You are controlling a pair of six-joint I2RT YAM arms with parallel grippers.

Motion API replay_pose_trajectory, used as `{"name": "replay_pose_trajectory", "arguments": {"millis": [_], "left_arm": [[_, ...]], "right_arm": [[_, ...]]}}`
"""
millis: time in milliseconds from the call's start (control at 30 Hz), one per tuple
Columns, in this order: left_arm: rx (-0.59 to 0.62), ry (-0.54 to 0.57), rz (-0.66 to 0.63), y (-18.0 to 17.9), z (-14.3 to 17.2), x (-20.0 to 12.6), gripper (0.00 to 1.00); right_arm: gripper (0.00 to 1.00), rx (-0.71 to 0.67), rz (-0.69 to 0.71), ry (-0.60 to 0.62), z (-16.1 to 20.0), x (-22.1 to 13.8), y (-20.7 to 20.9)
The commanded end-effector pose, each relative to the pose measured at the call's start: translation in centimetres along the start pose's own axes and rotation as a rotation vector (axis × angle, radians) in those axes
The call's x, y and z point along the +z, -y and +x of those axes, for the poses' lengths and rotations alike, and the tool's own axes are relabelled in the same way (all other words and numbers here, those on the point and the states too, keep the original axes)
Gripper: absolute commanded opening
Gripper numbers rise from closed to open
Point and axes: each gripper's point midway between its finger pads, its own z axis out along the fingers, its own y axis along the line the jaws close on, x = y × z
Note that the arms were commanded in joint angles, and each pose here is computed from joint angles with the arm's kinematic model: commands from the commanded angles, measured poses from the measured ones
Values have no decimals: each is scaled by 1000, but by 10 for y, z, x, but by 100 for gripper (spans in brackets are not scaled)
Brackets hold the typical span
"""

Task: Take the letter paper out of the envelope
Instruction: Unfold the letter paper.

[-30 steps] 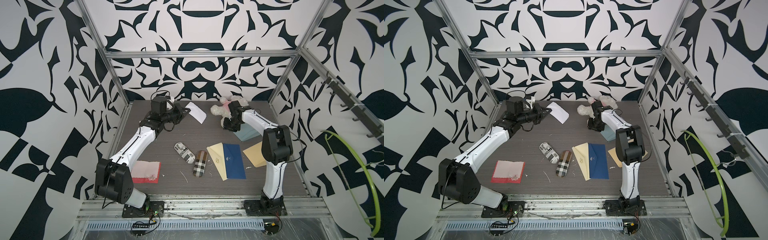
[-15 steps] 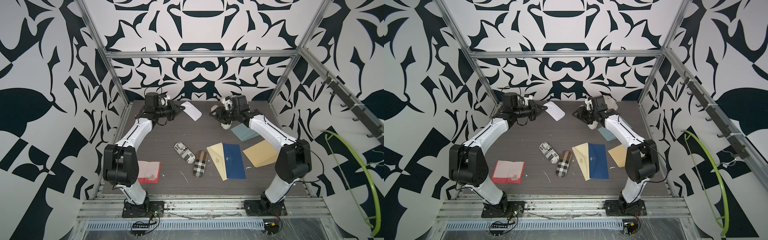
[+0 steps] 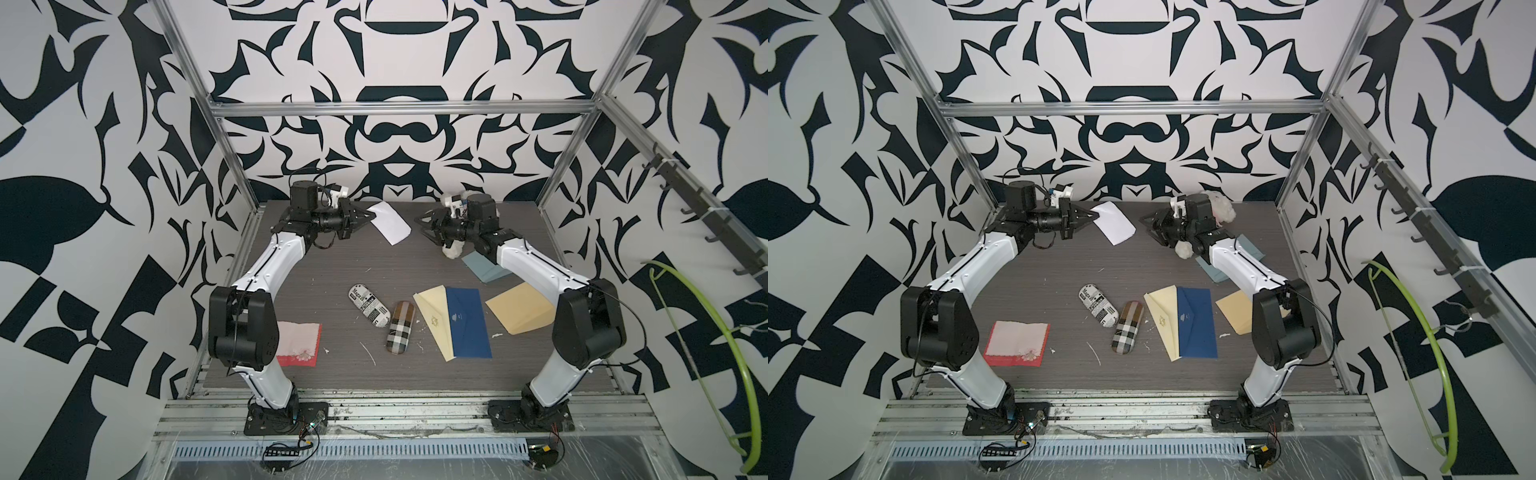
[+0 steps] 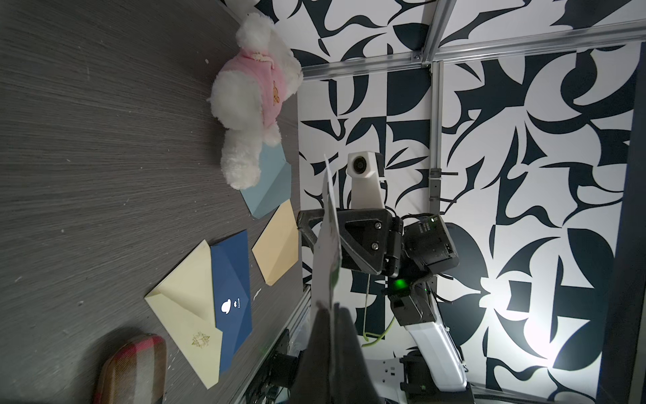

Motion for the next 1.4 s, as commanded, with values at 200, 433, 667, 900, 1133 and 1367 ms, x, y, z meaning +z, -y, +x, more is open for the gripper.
{"name": "replay_pose_trajectory", "arguments": {"millis": [200,433,667,900,1133,1367], "left_arm": [[2,-19,3,0,-1,0,0],[-2,-16,3,-1,-2,1,0],[-3,-16,6,-1,-3,2,0],[-8,-23,2,-4,0,5,0],[-9,-28,-1,-5,1,8,0],[-11,-32,-15,-9,3,8,0]], "right_arm": [[46,3,-98,-12,23,-19,-39],[46,13,-101,-26,30,-11,-38],[45,11,-94,-24,31,-7,-38],[43,15,-120,-30,30,-5,-45],[41,22,-136,-34,30,-6,-49],[39,17,-143,-28,31,-11,-53]]}}
